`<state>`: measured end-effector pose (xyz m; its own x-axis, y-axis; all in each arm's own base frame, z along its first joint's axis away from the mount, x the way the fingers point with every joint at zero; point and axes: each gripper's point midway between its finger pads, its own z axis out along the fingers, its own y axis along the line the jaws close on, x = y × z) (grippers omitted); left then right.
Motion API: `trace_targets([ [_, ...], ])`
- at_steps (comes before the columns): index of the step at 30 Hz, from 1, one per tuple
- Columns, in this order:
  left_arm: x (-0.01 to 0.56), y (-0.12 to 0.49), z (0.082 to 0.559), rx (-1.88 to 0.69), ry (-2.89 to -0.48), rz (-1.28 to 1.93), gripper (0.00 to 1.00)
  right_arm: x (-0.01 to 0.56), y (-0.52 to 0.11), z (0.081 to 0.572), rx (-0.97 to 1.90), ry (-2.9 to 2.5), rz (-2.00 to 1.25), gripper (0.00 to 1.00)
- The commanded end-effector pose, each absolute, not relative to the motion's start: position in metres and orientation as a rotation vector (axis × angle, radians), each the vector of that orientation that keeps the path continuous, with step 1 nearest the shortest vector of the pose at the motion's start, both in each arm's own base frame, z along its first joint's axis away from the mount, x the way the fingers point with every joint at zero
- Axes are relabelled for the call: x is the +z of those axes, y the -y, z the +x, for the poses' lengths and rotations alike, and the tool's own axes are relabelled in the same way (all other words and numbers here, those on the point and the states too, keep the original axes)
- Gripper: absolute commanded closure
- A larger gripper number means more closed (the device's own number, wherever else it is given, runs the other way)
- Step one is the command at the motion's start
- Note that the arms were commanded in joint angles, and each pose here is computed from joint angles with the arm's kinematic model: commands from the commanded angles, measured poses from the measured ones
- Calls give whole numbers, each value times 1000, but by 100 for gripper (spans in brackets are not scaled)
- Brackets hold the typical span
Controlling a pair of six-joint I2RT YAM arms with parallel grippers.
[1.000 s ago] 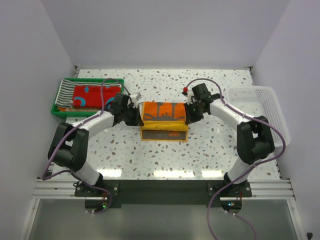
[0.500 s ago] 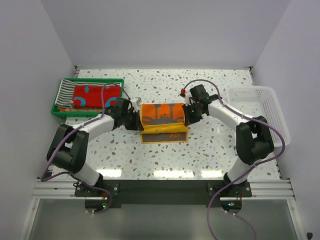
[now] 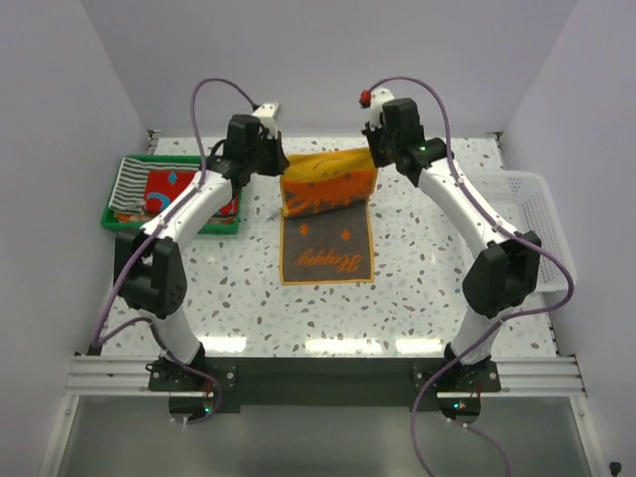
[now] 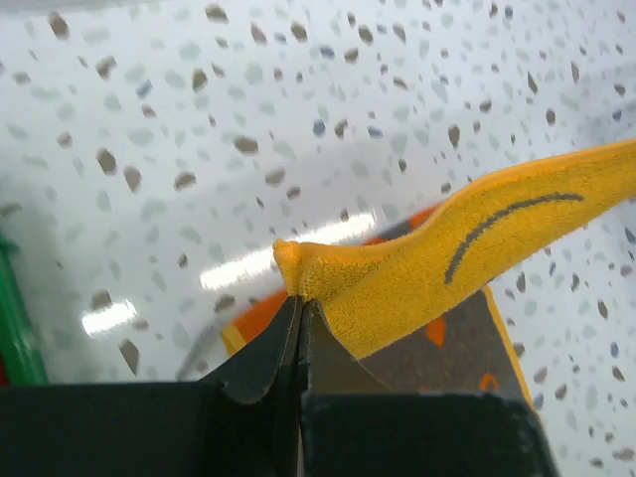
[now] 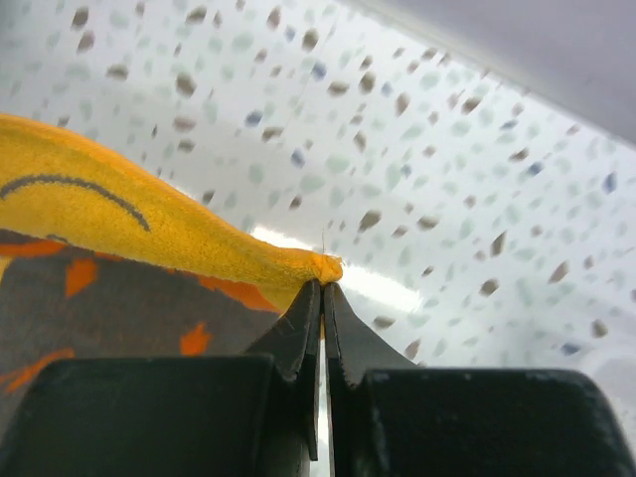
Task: Fold and stack the towels
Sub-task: Fold the towel
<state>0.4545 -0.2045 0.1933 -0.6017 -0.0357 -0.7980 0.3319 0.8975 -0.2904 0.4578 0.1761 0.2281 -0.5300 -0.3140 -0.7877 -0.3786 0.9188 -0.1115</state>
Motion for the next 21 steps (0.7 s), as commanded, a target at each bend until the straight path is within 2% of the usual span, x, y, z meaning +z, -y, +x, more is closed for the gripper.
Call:
trace_targets([
  [1,239,193,506,-398,-2024,206,100,270,-159,508,-115,-2003,-457,100],
  [5,249,195,541,-368,-1975,215,100,282,-158,536,-149,-1955,-460,100],
  [9,252,195,550,-349,-1974,228,100,272,-166,538,-123,-1981,-520,100],
  [16,225,189,521,-357,-2046,263,100,228,-169,504,-35,-2103,-572,100],
  [21,201,186,485,-397,-2132,276,100,223,-172,473,58,-2146,-571,100],
])
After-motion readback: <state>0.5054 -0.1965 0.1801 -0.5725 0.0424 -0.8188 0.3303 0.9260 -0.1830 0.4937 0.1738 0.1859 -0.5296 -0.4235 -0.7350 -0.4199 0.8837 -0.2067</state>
